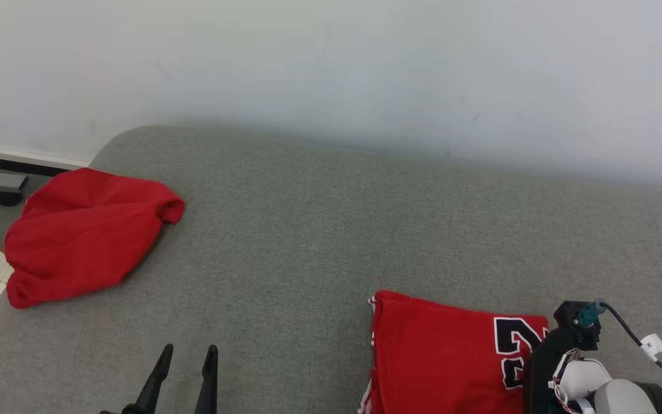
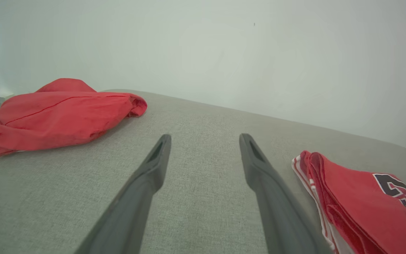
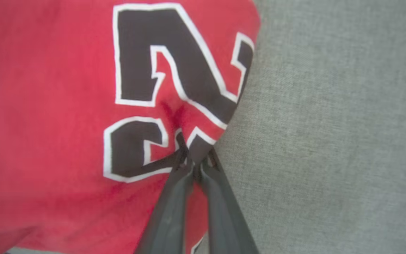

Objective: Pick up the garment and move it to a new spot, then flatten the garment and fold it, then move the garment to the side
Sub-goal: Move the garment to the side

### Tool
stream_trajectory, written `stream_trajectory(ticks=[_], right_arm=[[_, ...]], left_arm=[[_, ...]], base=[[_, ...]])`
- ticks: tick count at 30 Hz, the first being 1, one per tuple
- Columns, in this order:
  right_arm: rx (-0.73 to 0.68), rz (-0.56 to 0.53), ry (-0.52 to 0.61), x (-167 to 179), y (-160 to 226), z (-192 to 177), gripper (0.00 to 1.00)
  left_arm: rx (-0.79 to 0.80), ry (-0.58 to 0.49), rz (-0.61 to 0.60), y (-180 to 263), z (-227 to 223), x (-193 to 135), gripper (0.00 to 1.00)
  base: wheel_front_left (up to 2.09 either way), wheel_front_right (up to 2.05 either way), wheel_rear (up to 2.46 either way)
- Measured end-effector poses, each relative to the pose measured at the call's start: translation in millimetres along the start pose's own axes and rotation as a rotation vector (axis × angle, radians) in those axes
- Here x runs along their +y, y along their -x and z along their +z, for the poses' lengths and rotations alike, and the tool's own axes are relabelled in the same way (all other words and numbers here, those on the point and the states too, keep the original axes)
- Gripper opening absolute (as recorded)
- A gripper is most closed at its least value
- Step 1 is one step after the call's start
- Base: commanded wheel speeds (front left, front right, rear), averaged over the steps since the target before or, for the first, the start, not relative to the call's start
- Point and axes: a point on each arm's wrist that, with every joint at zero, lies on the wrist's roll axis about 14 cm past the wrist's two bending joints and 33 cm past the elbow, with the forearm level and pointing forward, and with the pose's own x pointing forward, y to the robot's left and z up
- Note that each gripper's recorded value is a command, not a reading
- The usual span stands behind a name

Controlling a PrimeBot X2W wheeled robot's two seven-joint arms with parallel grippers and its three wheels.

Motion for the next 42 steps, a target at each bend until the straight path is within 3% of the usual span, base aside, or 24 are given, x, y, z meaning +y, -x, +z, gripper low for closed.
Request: stream_trajectory(ticks=[6,14,15,25,35,42], right_arm=[[-0.064,-0.067,0.019,-20,3,20,0.0],[-0.152,-0.232,0.038,-98,8,61,0.0],[-0.165,-0.277,0.011,-122,9,68,0.0],[-0.092,-0.481,-0.054,-216,7,57,0.0],[-0.081,-0.659,0.045,-279,26,57,0.0],[-0.106,-0.738,0.114,-304,37,68,0.0]], left_arm=[[-0.014,0.004,-0.06,-15,4,-18,1.0],[-0.072,-0.004,-0.12,-45,23,-35,1.0],[-0.072,-0.016,-0.148,-54,23,-40,1.0],[-0.044,-0.025,-0.202,-89,8,-52,1.0],[0.008,-0.01,-0.255,-108,-16,-66,1.0],[0.02,-0.008,-0.273,-113,-23,-70,1.0]], base=[[0.0,0.0,0.0],[0.0,0.0,0.0],[0.0,0.0,0.0],[0.0,0.0,0.0],[0.0,0.0,0.0],[0.0,0.0,0.0]])
